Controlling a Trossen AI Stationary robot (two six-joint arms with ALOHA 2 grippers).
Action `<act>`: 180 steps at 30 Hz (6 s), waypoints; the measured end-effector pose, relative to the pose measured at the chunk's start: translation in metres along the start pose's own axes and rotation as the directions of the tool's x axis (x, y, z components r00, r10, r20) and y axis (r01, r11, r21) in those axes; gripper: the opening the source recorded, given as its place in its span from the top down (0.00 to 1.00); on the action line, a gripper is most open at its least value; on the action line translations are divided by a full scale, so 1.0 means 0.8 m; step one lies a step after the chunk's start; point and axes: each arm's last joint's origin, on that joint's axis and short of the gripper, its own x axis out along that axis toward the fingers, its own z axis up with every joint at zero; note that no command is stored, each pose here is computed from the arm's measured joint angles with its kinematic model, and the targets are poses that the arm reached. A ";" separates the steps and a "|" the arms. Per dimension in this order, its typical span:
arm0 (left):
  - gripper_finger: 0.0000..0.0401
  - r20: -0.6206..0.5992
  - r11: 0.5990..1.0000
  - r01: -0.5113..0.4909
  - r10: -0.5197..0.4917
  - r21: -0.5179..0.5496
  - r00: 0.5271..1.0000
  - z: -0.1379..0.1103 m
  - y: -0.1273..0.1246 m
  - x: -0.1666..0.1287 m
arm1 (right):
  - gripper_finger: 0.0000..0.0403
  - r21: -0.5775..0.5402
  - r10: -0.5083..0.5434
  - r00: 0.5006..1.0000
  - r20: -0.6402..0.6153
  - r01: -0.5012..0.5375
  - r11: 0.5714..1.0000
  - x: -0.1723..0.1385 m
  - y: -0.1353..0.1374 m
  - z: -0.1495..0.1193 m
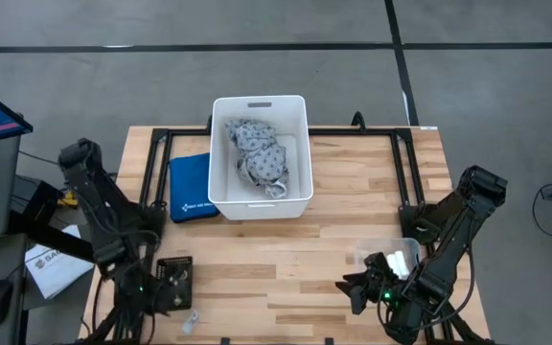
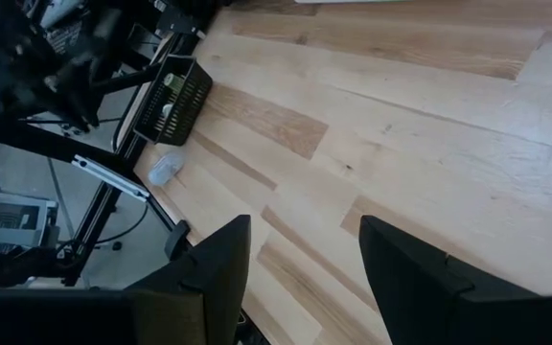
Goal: Pick & Place Medicine items
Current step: Put the transparent pill bottle into the black bin
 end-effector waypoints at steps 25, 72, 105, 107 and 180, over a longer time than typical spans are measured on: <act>0.47 -0.149 0.399 0.014 0.308 0.917 0.940 -0.007 -0.039 0.123 | 0.52 0.034 0.023 1.000 -0.017 -0.022 0.999 0.000 0.004 -0.002; 0.48 0.016 0.583 -0.172 0.263 0.794 0.965 0.026 -0.004 0.154 | 0.52 0.043 0.042 0.999 -0.018 -0.041 0.998 -0.001 0.007 -0.003; 0.45 -0.603 0.849 -0.371 0.079 -0.376 0.794 0.104 0.110 0.163 | 0.52 0.016 0.051 0.998 0.038 -0.052 0.999 0.002 0.008 0.001; 0.45 -0.616 0.850 -0.364 0.059 -0.382 0.785 0.101 0.110 0.169 | 0.52 0.016 0.051 0.998 0.039 -0.052 0.999 0.002 0.008 0.001; 0.68 -0.447 0.660 -0.364 0.046 -0.658 0.893 -0.010 0.081 0.053 | 0.52 -0.030 0.081 0.995 0.056 -0.080 0.996 -0.005 0.008 -0.004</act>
